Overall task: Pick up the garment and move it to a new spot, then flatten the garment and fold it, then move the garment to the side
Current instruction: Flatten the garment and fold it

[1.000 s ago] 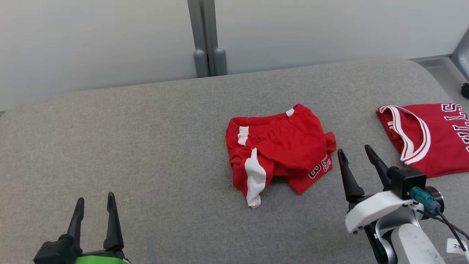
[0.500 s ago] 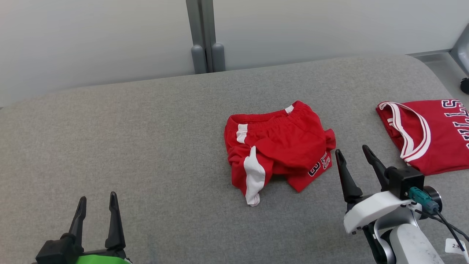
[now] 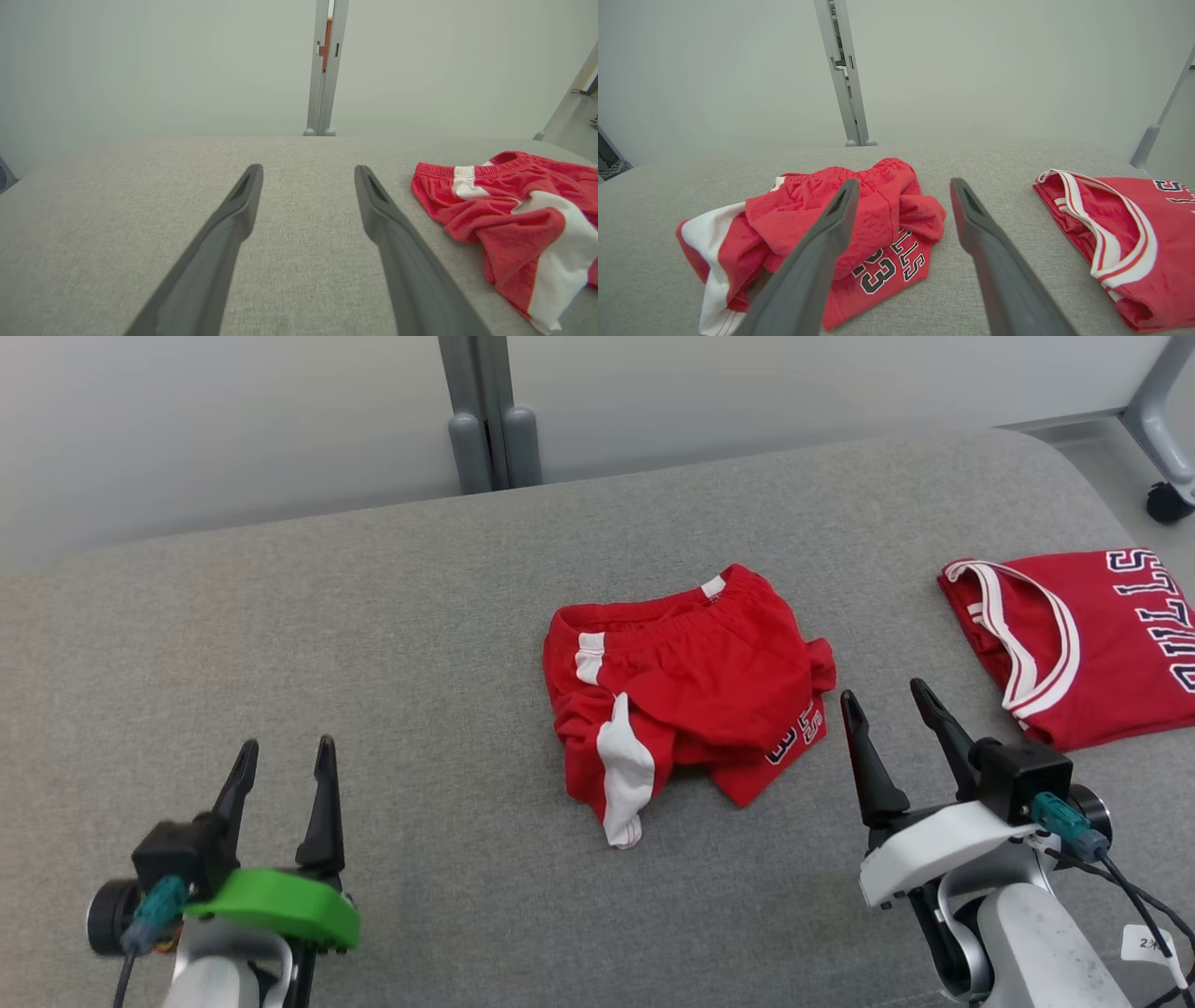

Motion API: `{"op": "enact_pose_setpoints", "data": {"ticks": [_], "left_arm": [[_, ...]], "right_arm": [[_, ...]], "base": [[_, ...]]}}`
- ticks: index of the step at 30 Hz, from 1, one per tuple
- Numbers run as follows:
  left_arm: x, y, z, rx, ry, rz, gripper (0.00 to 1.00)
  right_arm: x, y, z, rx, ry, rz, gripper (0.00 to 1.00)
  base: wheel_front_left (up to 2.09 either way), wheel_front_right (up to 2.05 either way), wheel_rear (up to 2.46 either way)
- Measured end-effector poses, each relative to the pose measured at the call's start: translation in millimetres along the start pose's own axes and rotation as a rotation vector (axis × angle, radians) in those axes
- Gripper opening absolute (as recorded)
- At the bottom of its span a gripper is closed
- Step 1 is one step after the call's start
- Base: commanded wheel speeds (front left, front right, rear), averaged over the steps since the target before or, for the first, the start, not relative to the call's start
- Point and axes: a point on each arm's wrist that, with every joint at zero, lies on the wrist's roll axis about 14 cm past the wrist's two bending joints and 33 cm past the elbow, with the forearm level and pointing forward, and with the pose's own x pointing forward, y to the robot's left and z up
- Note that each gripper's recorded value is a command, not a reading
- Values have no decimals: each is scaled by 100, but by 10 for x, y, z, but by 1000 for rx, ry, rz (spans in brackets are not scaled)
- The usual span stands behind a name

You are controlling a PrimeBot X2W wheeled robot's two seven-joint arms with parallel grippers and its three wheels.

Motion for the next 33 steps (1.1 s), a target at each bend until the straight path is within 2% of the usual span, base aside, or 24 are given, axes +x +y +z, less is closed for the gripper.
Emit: {"op": "enact_pose_setpoints", "data": {"ticks": [4,9,15,20,27,33], "left_arm": [[398,-242,26,30,54,-108,100],[809,-715,-1,87,111,-291,100],[1040,-1262,-313,155,258,-502,100],[1091,-1595,-645,204,409,-644,100],[1058,-1783,-1017,330,571,-800,100],[1241,-1716,-1104,416,586,-825,100]], "right_arm": [[25,-33,-22,2,2,-12,100],[41,-131,-34,1,0,-38,100],[7,-313,-103,-2,14,-93,100],[-63,-477,-191,-4,37,-147,100],[-162,-657,-291,-14,68,-205,100],[-180,-729,-346,-21,85,-228,100]], "base": [[0,0,0],[0,0,0],[0,0,0],[0,0,0],[0,0,0],[0,0,0]]}}
